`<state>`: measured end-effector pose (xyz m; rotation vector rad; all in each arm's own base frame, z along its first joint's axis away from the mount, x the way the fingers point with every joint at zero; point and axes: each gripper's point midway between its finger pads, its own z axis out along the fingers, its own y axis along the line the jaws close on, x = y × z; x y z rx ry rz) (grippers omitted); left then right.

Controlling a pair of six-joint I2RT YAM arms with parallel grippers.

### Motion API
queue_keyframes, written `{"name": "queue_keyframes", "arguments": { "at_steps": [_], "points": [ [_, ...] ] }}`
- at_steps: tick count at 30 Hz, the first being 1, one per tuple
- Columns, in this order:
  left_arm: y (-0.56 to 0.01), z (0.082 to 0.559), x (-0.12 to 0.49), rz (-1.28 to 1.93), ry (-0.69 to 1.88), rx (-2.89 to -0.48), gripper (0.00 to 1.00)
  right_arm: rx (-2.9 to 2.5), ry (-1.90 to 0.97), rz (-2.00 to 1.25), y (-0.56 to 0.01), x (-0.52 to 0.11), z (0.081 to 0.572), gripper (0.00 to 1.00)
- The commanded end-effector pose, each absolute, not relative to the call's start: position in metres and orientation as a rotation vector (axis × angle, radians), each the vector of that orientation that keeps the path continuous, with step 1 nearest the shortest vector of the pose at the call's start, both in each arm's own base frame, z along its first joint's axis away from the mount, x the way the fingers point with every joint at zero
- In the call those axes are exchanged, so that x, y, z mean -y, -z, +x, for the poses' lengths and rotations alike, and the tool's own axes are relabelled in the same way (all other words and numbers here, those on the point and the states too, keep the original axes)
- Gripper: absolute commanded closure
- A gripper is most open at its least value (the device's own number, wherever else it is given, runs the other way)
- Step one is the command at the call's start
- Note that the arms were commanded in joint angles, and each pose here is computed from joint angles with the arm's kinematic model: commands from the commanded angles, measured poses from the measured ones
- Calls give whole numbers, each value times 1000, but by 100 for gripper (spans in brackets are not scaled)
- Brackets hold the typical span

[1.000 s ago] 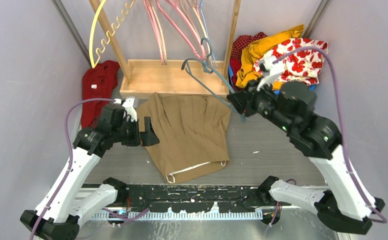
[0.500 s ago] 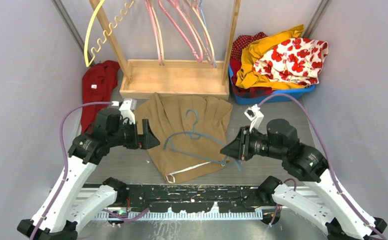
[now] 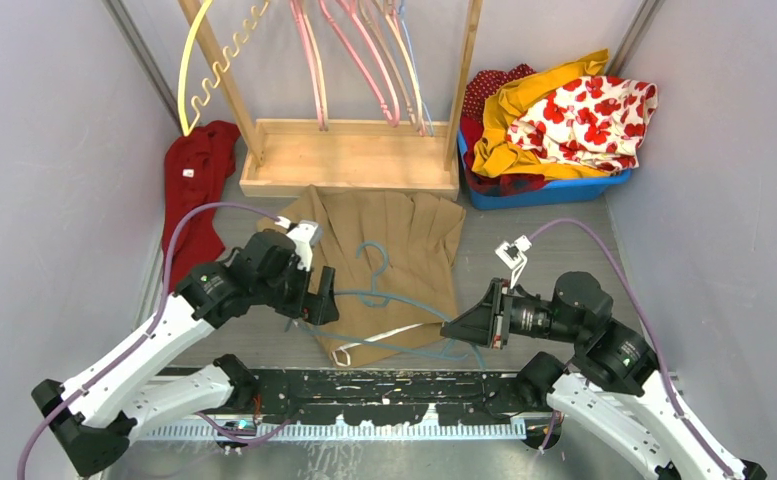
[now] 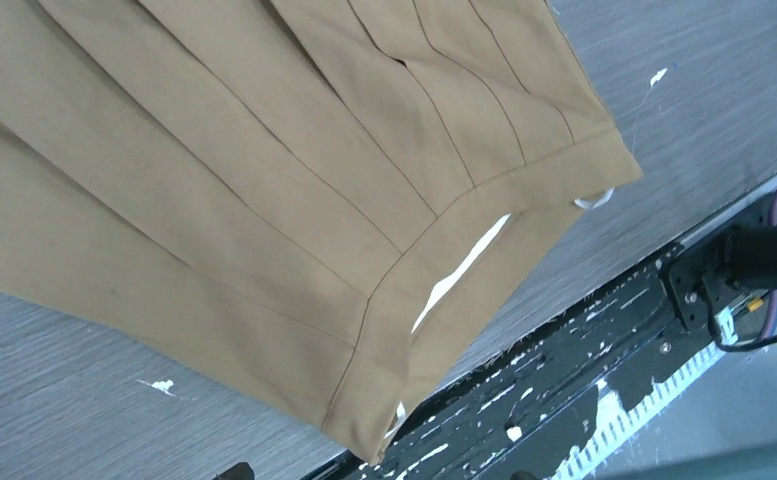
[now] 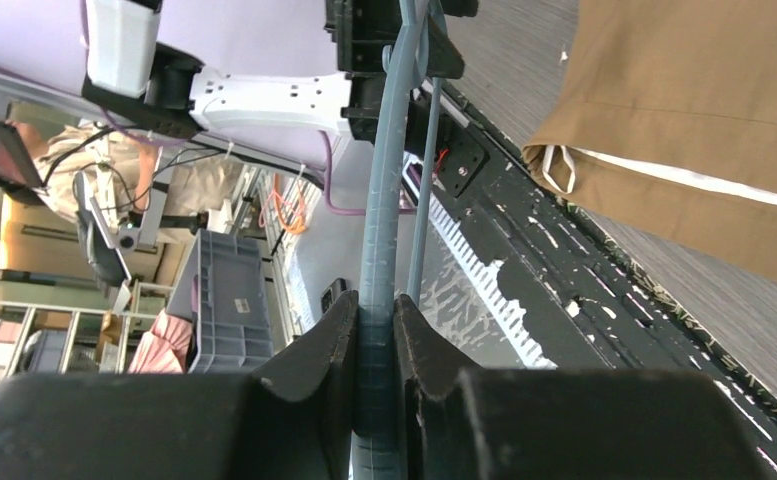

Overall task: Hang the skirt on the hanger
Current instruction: Pick up the hanger from the clothesline.

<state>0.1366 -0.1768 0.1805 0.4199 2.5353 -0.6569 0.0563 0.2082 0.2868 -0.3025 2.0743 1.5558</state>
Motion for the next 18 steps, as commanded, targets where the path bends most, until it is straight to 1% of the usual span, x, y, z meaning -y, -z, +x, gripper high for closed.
{"name": "queue_keyframes", "arguments": {
  "at_steps": [1, 6, 7, 10, 13, 14, 15, 17, 18],
  "points": [
    [-201, 148, 189, 457, 653, -2426, 10, -1963, -1672, -375, -311, -210, 42, 99],
    [-211, 148, 199, 520, 688, -2359, 11, -1980, -1706, -401, -305, -212, 37, 99],
    [-213, 148, 202, 527, 696, -2345, 15, -1985, -1712, -400, -304, -213, 37, 99],
    [-216, 147, 208, 549, 702, -2325, 36, -1984, -1743, -399, -302, -216, 37, 99],
    [-211, 144, 211, 566, 695, -2337, 52, -1977, -1777, -389, -303, -221, 39, 99],
    [-210, 143, 211, 567, 694, -2343, 63, -1981, -1778, -382, -301, -222, 41, 99],
    [-208, 142, 212, 570, 689, -2346, 72, -1985, -1779, -379, -300, -223, 42, 99],
    [-205, 139, 211, 566, 679, -2353, 75, -2011, -1772, -372, -295, -224, 43, 99],
    [-205, 139, 210, 561, 671, -2351, 83, -2037, -1747, -368, -289, -224, 45, 99]
  ]
}}
